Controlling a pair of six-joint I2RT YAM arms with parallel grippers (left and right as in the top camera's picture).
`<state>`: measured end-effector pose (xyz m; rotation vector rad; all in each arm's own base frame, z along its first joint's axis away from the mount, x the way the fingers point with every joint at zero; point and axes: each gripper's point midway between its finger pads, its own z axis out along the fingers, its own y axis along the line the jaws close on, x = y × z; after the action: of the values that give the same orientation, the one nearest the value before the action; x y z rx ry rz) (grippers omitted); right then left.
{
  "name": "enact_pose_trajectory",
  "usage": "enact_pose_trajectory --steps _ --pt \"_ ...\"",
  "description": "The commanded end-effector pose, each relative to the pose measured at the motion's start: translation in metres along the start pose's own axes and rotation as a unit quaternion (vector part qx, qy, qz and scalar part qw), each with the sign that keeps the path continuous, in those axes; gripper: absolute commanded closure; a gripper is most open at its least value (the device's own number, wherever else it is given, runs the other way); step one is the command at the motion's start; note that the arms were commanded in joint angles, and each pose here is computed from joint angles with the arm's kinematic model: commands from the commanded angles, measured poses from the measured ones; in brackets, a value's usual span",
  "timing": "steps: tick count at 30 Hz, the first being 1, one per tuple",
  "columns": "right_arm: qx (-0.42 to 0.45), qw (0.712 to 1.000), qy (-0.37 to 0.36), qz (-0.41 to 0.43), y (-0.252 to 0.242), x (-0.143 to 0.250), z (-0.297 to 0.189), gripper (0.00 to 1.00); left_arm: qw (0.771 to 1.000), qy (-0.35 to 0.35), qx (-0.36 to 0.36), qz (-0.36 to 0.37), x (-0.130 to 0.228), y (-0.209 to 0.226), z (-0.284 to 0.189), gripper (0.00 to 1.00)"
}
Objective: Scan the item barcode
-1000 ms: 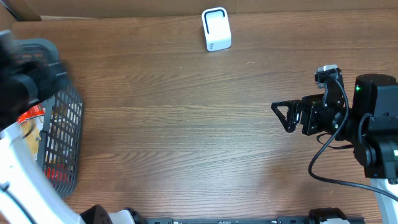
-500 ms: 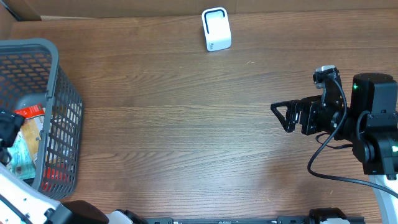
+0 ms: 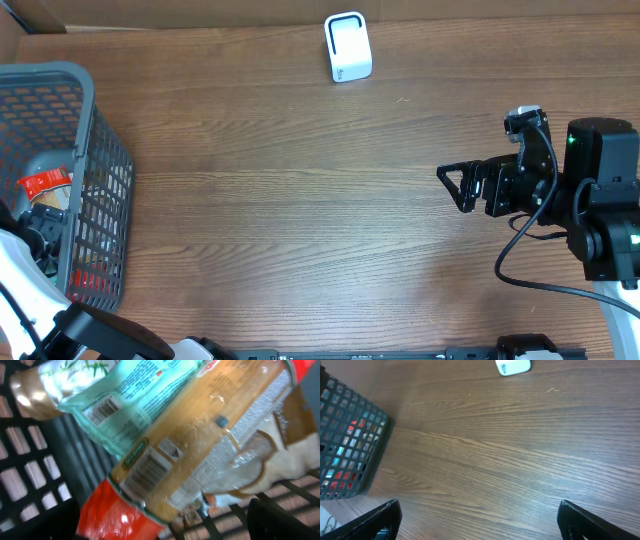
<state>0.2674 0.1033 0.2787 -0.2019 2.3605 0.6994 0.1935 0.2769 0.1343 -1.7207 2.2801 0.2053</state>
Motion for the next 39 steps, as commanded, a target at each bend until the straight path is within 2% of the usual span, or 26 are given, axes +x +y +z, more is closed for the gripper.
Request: enact_pose_trajectory --steps 1,9,14,17,20,23,25,31,36,39 --pt "0.013 1.0 -0.007 -0.008 -0.001 -0.006 -0.003 0.0 0.999 0.0 -0.023 0.033 0.006 0.011 0.018 0.04" --pt "0.016 1.0 0.011 0.002 -0.007 -0.003 0.007 0.0 0.996 0.045 -0.04 0.071 0.025 0.016 0.064 0.05" --pt "0.019 0.999 0.04 0.018 -0.015 0.004 0.019 0.0 0.993 0.083 -0.051 0.074 0.035 0.018 0.089 0.19" --pt "0.02 0.998 0.056 0.027 -0.018 0.009 0.024 0.0 0.992 0.084 -0.051 0.076 0.035 0.018 0.091 0.36" --pt "0.021 0.997 0.065 0.032 -0.021 0.011 0.029 0.0 0.993 0.08 -0.05 0.075 0.032 0.017 0.09 0.64" --pt "0.022 0.997 0.067 0.033 -0.022 0.01 0.031 0.0 0.993 0.079 -0.048 0.075 0.03 0.015 0.087 0.87" --pt "0.021 0.997 0.066 0.032 -0.022 0.01 0.031 0.0 0.993 0.08 -0.038 0.074 0.027 0.011 0.083 0.96" --pt "0.021 0.997 0.066 0.032 -0.022 0.01 0.031 0.0 0.994 0.07 0.012 0.079 0.001 -0.015 0.051 0.96" --pt "0.021 0.997 0.064 0.031 -0.022 0.009 0.031 0.0 0.994 0.041 0.056 0.088 -0.033 -0.043 -0.01 0.96" --pt "0.021 0.997 0.064 0.031 -0.022 0.009 0.031 0.0 0.988 0.004 0.108 0.109 -0.054 -0.072 -0.063 0.96"
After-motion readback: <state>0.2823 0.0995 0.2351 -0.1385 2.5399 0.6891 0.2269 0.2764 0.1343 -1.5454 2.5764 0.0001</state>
